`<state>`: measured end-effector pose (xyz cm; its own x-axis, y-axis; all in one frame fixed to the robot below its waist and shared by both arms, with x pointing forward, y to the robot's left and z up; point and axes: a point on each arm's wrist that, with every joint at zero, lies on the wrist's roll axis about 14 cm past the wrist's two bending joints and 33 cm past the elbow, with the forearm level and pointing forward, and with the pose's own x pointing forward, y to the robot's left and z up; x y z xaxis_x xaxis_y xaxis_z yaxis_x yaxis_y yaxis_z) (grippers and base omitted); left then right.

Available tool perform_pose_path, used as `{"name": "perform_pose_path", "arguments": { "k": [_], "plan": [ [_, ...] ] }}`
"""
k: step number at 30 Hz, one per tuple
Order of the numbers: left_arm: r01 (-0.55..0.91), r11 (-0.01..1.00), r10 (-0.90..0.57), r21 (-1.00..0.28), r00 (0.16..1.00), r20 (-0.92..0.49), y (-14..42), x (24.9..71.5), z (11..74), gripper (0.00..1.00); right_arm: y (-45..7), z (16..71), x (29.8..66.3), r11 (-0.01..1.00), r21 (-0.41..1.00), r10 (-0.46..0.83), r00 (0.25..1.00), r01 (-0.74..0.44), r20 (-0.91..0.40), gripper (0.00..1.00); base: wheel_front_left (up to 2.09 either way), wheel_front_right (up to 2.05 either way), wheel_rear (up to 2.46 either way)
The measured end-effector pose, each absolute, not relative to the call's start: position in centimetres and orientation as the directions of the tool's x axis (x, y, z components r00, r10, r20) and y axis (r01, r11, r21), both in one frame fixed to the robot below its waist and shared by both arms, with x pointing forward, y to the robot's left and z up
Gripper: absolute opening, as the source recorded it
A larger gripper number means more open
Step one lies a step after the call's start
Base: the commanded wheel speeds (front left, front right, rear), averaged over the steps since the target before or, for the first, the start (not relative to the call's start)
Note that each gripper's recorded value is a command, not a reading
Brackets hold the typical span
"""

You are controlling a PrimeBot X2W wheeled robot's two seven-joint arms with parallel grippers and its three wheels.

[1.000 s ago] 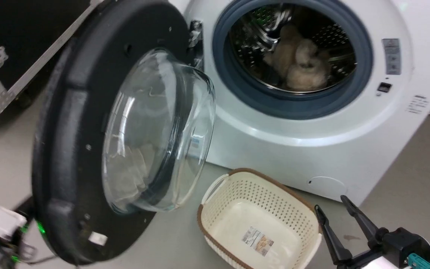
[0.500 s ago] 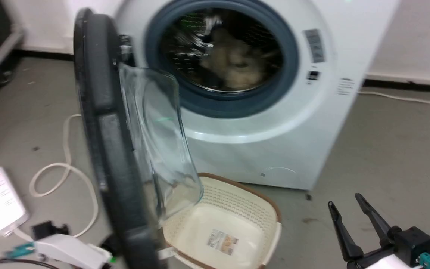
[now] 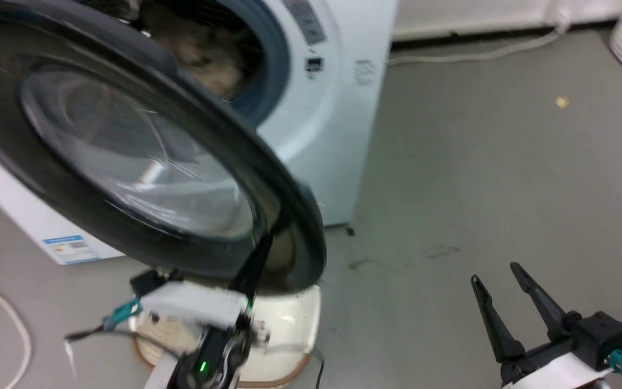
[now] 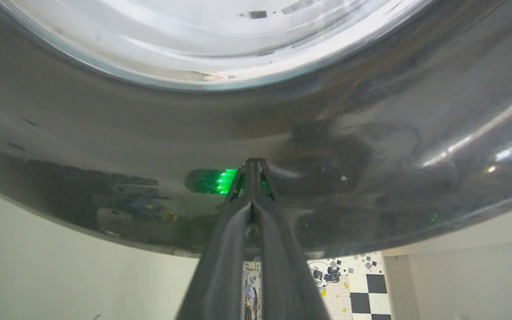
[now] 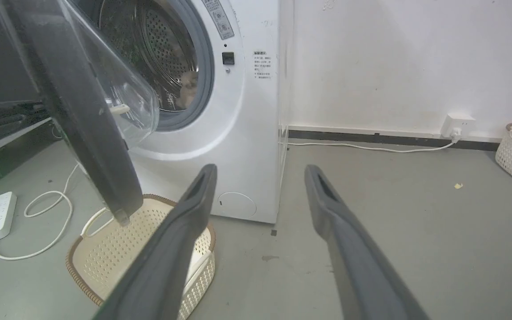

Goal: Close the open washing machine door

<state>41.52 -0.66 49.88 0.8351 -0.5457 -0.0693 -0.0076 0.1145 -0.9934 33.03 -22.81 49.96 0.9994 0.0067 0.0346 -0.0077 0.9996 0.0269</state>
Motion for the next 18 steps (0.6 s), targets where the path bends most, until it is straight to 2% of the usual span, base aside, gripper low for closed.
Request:
{"name": "perform_pose_path", "arguments": {
  "k": [9,13,18],
  "plan": [
    [0.004,0.006,-0.465,-1.000,0.885,0.001,-5.2,48.8,51.3,0.00,-25.1,48.4,32.6,0.997,0.027,-0.072,0.997,0.072,-0.029,1.00,0.00,0.00,0.00],
    [0.015,0.007,-0.462,-1.000,0.887,0.010,-6.5,50.4,51.5,0.00,-25.3,48.0,32.6,0.996,0.029,-0.082,0.996,0.083,-0.045,1.00,0.00,0.00,0.00],
    [0.011,0.056,-0.456,-0.998,0.890,-0.016,-6.1,50.3,50.8,0.00,-25.1,48.1,33.1,0.997,0.033,-0.070,0.997,0.071,-0.038,1.00,0.00,0.00,0.00]
  ]
}}
